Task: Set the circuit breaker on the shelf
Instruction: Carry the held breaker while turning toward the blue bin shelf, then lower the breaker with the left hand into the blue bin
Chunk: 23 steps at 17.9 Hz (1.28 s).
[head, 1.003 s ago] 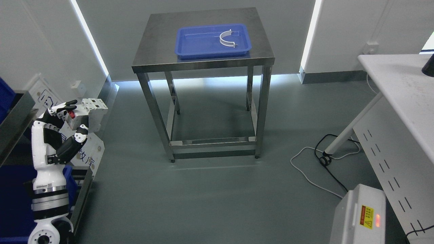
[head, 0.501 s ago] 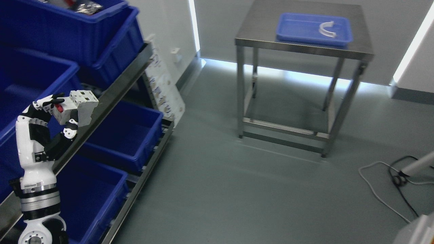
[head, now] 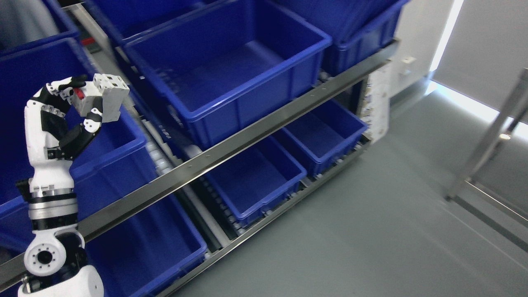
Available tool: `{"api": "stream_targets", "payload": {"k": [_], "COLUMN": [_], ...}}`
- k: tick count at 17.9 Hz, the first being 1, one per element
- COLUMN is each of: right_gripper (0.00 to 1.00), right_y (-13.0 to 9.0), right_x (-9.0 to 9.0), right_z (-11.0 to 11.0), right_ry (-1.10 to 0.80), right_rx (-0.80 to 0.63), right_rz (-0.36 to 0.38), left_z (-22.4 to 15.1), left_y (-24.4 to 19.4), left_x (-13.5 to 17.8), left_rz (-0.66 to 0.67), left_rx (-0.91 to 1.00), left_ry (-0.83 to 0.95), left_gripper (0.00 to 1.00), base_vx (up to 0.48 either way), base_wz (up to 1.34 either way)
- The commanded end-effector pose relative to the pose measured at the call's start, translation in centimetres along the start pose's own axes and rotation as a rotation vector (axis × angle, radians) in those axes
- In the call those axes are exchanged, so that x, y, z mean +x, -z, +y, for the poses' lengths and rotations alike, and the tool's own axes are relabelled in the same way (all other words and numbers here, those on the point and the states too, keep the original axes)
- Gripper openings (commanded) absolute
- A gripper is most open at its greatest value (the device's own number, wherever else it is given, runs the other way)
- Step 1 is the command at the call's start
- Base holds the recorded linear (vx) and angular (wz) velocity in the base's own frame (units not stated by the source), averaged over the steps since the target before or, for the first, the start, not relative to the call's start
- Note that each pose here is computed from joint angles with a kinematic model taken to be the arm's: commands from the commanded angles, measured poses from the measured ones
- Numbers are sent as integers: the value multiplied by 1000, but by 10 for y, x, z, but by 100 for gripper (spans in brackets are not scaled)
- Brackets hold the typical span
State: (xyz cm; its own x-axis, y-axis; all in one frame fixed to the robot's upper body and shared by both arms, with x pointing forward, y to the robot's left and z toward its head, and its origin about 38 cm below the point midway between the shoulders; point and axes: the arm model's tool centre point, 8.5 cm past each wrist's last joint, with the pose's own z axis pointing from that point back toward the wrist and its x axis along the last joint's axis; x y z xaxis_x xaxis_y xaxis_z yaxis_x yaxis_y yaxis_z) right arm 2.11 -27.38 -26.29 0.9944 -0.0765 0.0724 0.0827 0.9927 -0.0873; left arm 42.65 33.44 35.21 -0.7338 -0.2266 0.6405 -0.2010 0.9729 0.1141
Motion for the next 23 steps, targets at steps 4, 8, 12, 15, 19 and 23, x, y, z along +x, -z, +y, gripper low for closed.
{"api": "stream_targets", "payload": {"k": [4, 8, 12, 15, 19, 23], "right_gripper": [100, 100, 100, 100, 100, 100], "right_y": [0, 0, 0, 0, 0, 0], "right_x": [1, 1, 1, 0, 1, 1], "right_z": [-11, -11, -11, -11, -11, -11], "right_ry": [-2, -2, -2, -2, -2, -2], "right_rx": [-17, -17, -17, -17, -17, -17], "right_rz": [-2, -2, -2, 0, -2, -2], "left_z": [-17, -9, -50, -75, -87, -78], "left_y": [87, 135, 158, 159, 141, 128], "left_x": [16, 11, -19, -50, -93, -106], "left_rz": [203, 295, 389, 485, 613, 682], "left_rx": [-235, -337, -474, -572, -653, -750], "left_ry": [178, 337, 348, 374, 398, 513], "left_gripper": [4, 4, 5, 5, 5, 5], "base_vx": [77, 154, 212, 162, 114, 54], "base_wz": [885, 592, 244, 71, -2, 8]}}
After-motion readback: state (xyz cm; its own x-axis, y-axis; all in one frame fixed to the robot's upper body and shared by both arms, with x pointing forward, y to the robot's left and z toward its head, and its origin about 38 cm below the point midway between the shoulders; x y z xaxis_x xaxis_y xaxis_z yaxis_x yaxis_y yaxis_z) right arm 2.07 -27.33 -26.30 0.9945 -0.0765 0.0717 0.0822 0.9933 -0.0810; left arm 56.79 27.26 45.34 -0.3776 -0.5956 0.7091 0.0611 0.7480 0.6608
